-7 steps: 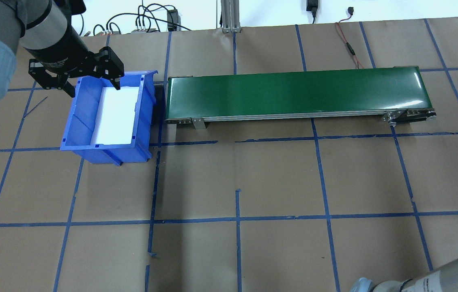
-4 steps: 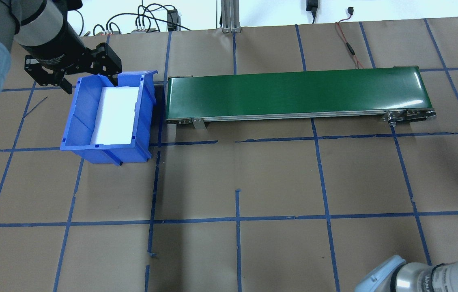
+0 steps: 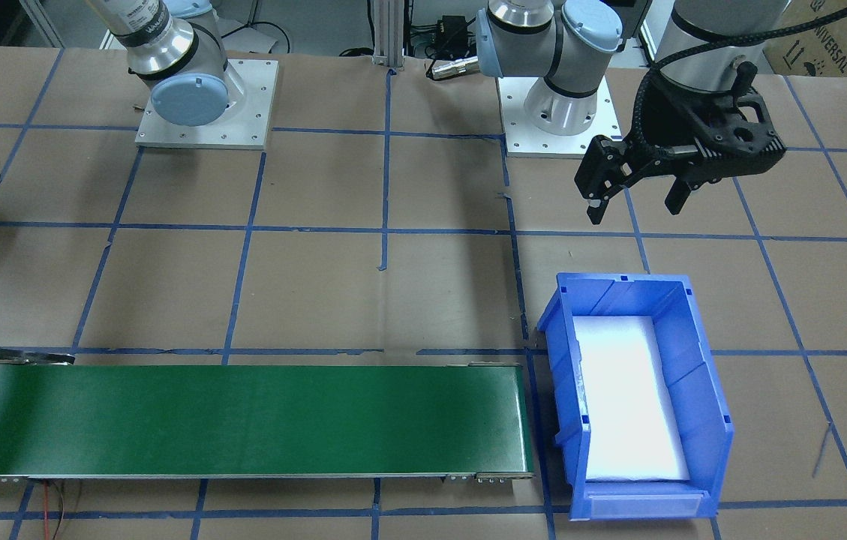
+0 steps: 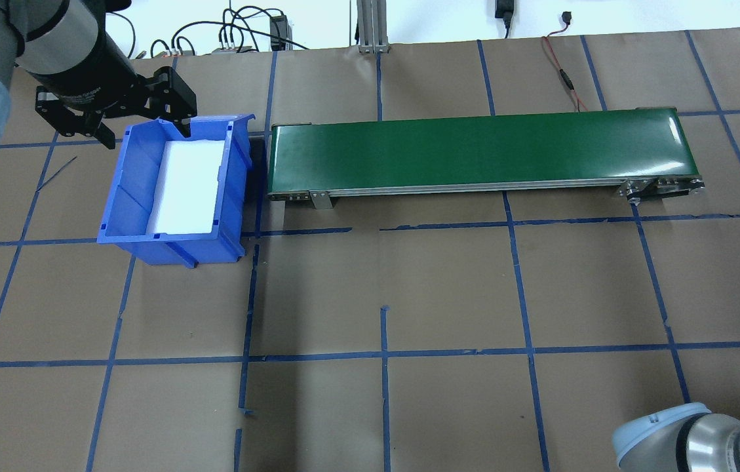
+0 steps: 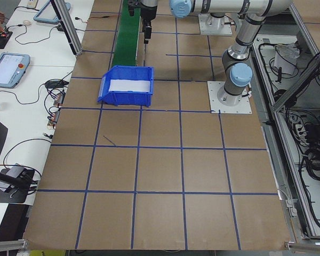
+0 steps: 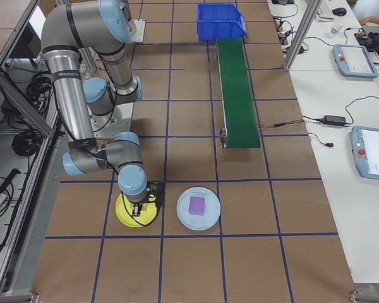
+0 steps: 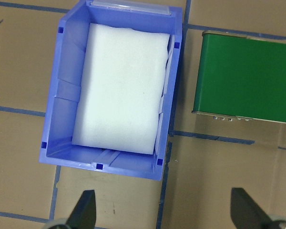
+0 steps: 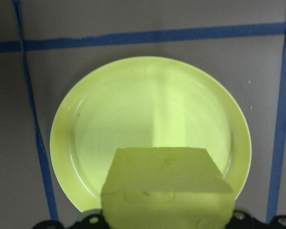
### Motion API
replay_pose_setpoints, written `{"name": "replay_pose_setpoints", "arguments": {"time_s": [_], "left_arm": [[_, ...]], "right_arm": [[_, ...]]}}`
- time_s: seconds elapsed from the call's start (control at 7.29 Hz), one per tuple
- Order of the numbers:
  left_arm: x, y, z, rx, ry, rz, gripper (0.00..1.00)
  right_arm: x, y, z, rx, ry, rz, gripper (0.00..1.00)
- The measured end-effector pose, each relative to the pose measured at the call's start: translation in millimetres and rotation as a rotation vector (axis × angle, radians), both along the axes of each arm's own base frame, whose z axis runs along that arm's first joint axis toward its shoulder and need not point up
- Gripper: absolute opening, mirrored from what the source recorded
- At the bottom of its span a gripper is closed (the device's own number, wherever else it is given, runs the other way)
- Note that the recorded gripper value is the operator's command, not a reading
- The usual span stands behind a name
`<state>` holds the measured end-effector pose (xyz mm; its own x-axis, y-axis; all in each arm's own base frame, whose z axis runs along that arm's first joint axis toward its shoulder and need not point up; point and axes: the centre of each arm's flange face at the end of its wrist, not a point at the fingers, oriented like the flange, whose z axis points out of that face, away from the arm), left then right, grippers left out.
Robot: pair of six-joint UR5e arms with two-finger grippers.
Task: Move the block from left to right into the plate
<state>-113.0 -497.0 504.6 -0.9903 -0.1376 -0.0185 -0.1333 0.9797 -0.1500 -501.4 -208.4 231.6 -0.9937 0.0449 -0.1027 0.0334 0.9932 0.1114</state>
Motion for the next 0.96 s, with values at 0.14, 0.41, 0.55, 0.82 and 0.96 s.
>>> {"name": "replay_pose_setpoints", "arguments": {"time_s": [0.14, 0.41, 0.55, 0.82, 0.96], "left_arm": [[-1.4, 1.7, -0.2, 0.004, 0.000, -0.003, 1.00], [-2.9, 2.2, 0.4, 0.002, 0.006, -0.005, 1.00], [-3.7, 2.4, 0.0, 0.002, 0.009, -0.006, 1.00], [-4.8, 3.0, -0.3, 0.003, 0.013, -0.009, 1.00], [-4.6, 3.2, -0.5, 0.004, 0.012, -0.009, 1.00]], "right_arm": [[0.3, 6.5, -2.7, -0.007, -0.006, -0.004, 0.98], [1.0, 3.1, 2.3, -0.050, 0.000, -0.006, 1.00], [2.8, -2.2, 4.4, -0.061, 0.002, 0.002, 1.00], [4.8, -17.5, 16.7, -0.067, 0.018, 0.031, 1.00], [8.8, -34.8, 40.3, -0.072, 0.037, 0.064, 1.00]]}}
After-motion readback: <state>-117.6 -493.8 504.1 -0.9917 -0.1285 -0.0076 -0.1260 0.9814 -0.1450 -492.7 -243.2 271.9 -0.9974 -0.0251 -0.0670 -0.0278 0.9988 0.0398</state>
